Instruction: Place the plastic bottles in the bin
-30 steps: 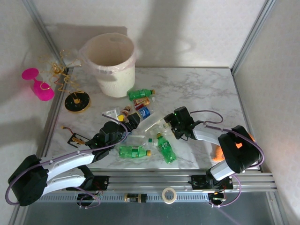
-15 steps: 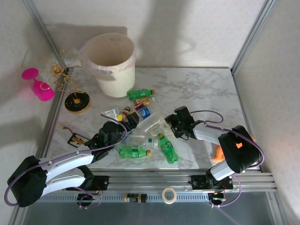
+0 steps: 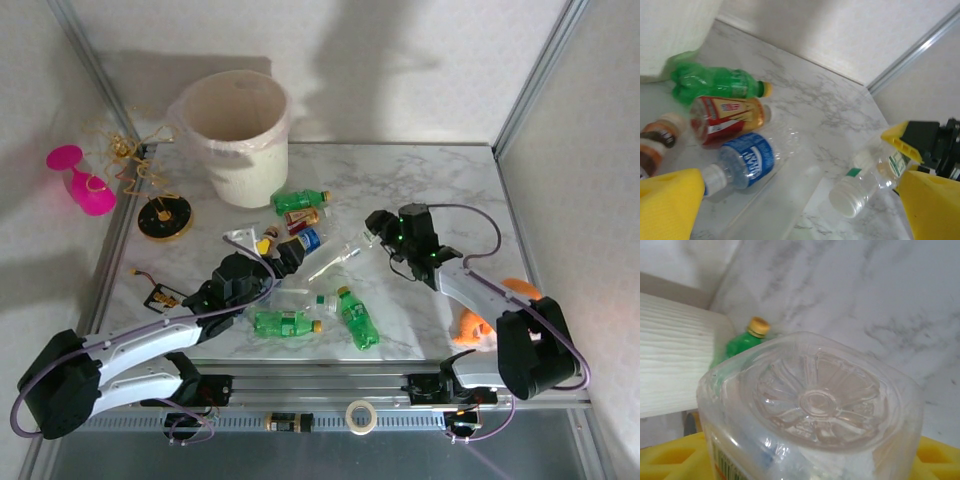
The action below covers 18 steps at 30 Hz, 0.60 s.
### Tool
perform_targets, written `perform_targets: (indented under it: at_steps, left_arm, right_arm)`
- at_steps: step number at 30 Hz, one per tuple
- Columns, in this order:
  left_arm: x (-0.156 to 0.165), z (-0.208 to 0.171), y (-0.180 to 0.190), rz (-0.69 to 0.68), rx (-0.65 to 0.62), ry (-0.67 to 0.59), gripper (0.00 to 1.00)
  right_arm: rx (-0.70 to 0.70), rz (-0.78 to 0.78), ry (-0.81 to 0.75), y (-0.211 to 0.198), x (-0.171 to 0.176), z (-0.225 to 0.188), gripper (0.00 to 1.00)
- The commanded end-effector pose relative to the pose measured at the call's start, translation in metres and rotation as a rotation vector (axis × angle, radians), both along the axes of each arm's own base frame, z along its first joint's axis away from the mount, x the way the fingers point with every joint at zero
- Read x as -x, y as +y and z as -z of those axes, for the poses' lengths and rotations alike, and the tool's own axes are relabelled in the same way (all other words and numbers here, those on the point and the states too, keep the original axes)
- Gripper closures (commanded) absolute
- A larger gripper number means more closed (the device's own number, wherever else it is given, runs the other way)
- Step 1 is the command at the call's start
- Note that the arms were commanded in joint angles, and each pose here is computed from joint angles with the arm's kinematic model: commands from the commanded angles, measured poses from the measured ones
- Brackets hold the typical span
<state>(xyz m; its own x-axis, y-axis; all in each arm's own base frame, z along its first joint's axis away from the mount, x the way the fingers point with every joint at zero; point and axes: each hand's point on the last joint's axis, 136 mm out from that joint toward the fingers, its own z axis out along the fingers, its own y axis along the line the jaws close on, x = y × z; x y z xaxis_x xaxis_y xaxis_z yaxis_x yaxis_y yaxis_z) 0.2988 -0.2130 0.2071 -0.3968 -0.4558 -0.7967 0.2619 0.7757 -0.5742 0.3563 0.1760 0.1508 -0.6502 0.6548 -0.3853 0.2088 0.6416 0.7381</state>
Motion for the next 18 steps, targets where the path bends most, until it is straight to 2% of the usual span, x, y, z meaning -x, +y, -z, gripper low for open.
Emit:
perform_targets:
  at_steps: [1, 11, 18]
  left_arm:
    - [0.002, -0.028, -0.03, 0.158, 0.01, -0.073, 0.0]
    - [0.02, -0.041, -0.096, 0.538, -0.029, -0.144, 0.0]
    - [0.024, -0.031, -0.116, 0.648, -0.052, -0.115, 0.01]
  right_arm:
    - [0.113, -0.089, -0.127, -0.001, -0.002, -0.035, 0.38]
    - [0.073, -0.295, -0.296, 0.023, 0.018, -0.093, 0.42]
    - [0.069, -0.397, -0.359, 0.034, 0.029, -0.121, 0.42]
